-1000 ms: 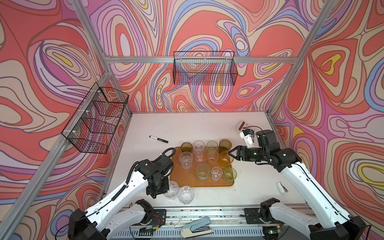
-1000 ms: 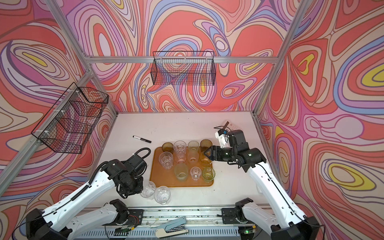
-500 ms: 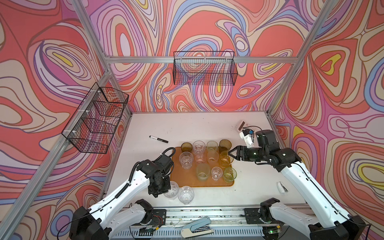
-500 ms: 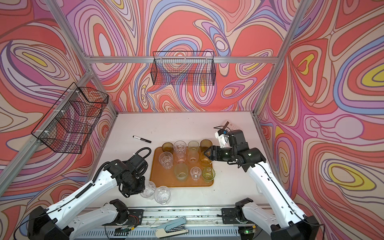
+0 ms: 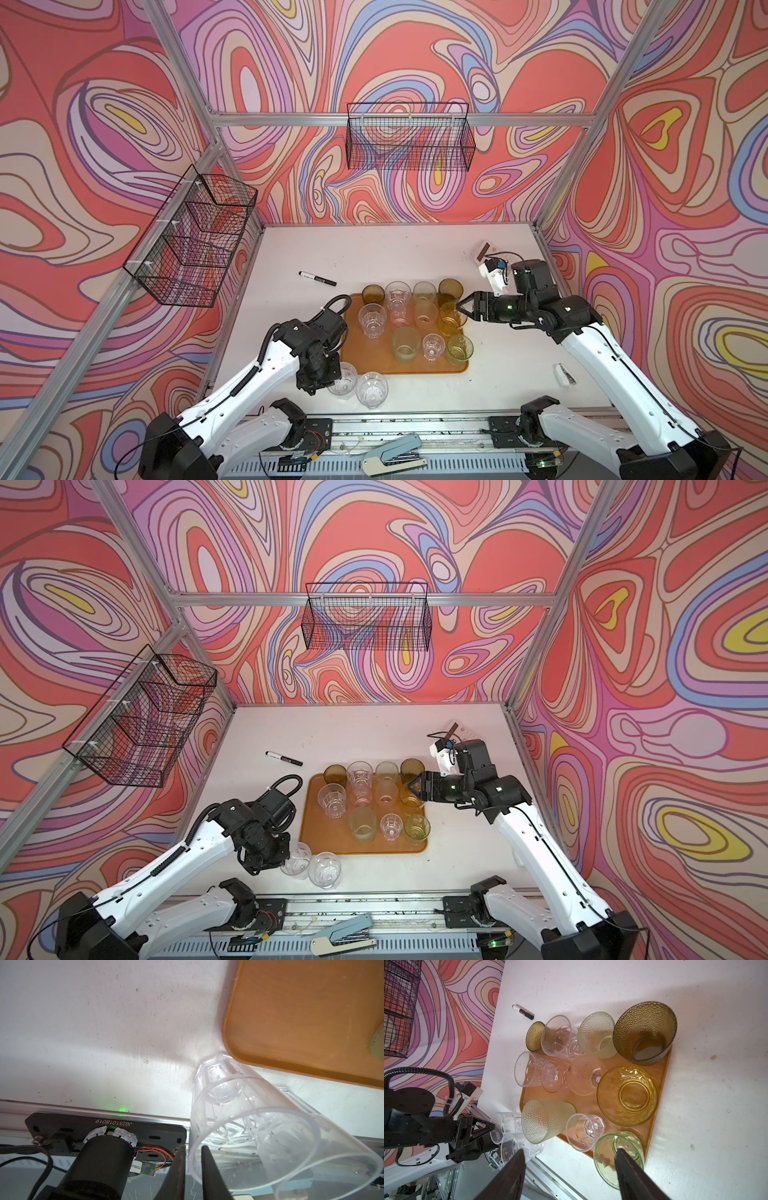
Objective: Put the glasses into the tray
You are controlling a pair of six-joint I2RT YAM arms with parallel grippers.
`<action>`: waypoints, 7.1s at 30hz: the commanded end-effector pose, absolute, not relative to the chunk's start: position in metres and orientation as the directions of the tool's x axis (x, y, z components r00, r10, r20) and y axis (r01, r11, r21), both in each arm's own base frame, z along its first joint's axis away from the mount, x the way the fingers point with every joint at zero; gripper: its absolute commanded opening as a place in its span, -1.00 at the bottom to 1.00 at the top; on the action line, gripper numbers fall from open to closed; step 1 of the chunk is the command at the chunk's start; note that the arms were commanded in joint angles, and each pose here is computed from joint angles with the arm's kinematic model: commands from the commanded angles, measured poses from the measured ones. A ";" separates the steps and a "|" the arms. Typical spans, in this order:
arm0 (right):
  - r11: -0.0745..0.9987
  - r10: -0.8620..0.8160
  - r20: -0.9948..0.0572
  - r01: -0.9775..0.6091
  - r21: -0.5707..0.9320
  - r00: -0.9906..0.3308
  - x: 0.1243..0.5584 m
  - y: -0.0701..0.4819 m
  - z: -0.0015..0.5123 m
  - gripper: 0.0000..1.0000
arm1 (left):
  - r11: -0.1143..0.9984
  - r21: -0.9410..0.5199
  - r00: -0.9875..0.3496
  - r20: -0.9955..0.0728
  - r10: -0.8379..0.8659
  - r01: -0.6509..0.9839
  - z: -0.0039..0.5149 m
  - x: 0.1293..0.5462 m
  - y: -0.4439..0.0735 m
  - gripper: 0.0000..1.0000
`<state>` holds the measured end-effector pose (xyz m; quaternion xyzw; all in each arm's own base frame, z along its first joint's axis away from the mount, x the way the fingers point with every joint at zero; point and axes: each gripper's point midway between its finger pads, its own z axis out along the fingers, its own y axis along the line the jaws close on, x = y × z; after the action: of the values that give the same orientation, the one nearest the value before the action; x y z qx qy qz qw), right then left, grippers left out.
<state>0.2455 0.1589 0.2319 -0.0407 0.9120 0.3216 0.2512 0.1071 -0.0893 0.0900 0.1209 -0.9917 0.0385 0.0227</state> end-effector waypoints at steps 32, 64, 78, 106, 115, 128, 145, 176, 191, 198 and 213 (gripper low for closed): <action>0.797 0.080 -0.483 -0.235 0.557 -0.872 0.242 0.156 0.229 0.42 | 0.974 0.038 -0.973 0.040 -0.226 -0.225 0.112 0.106 -0.069 -1.00; 0.808 0.077 -0.500 -0.239 0.538 -0.863 0.239 0.152 0.234 0.42 | 0.995 0.044 -0.993 -0.079 -0.083 -0.086 0.173 0.174 -0.081 -1.00; 0.806 0.076 -0.502 -0.244 0.539 -0.861 0.241 0.153 0.235 0.42 | 0.997 -0.043 -0.996 -0.063 -0.064 -0.061 0.176 0.187 -0.104 -1.00; 0.812 0.075 -0.498 -0.236 0.533 -0.864 0.238 0.151 0.235 0.42 | 0.990 -0.129 -0.997 -0.050 -0.063 -0.056 0.154 0.191 -0.142 -1.00; 0.814 0.076 -0.498 -0.235 0.532 -0.864 0.237 0.150 0.234 0.42 | 0.992 -0.126 -0.998 -0.043 -0.039 -0.033 0.149 0.194 -0.154 -1.00; 0.815 0.074 -0.495 -0.234 0.531 -0.866 0.236 0.149 0.232 0.42 | 0.992 -0.122 -1.000 -0.024 -0.012 -0.009 0.136 0.195 -0.169 -1.00; 0.818 0.069 -0.494 -0.234 0.525 -0.867 0.235 0.149 0.230 0.42 | 0.995 -0.101 -1.000 0.011 -0.005 -0.006 0.117 0.194 -0.175 -1.00; 0.820 0.067 -0.487 -0.230 0.525 -0.871 0.234 0.148 0.227 0.42 | 0.997 -0.076 -0.998 0.069 0.000 -0.005 0.092 0.188 -0.175 -1.00; 0.820 0.068 -0.486 -0.229 0.525 -0.871 0.233 0.148 0.226 0.42 | 0.997 -0.075 -0.997 0.082 0.006 0.000 0.088 0.186 -0.177 -0.86; 0.820 0.068 -0.486 -0.229 0.525 -0.871 0.233 0.148 0.226 0.42 | 0.997 -0.075 -0.997 0.077 0.008 0.002 0.089 0.186 -0.178 -0.67; 0.816 0.072 -0.484 -0.228 0.532 -0.872 0.234 0.149 0.226 0.42 | 0.996 -0.079 -0.999 0.012 0.029 0.028 0.126 0.192 -0.174 -0.17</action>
<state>0.2364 0.1511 0.2298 -0.0413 0.9185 0.3040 0.2496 0.1959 -0.1792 0.1081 -0.0052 -0.9988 0.0446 0.0168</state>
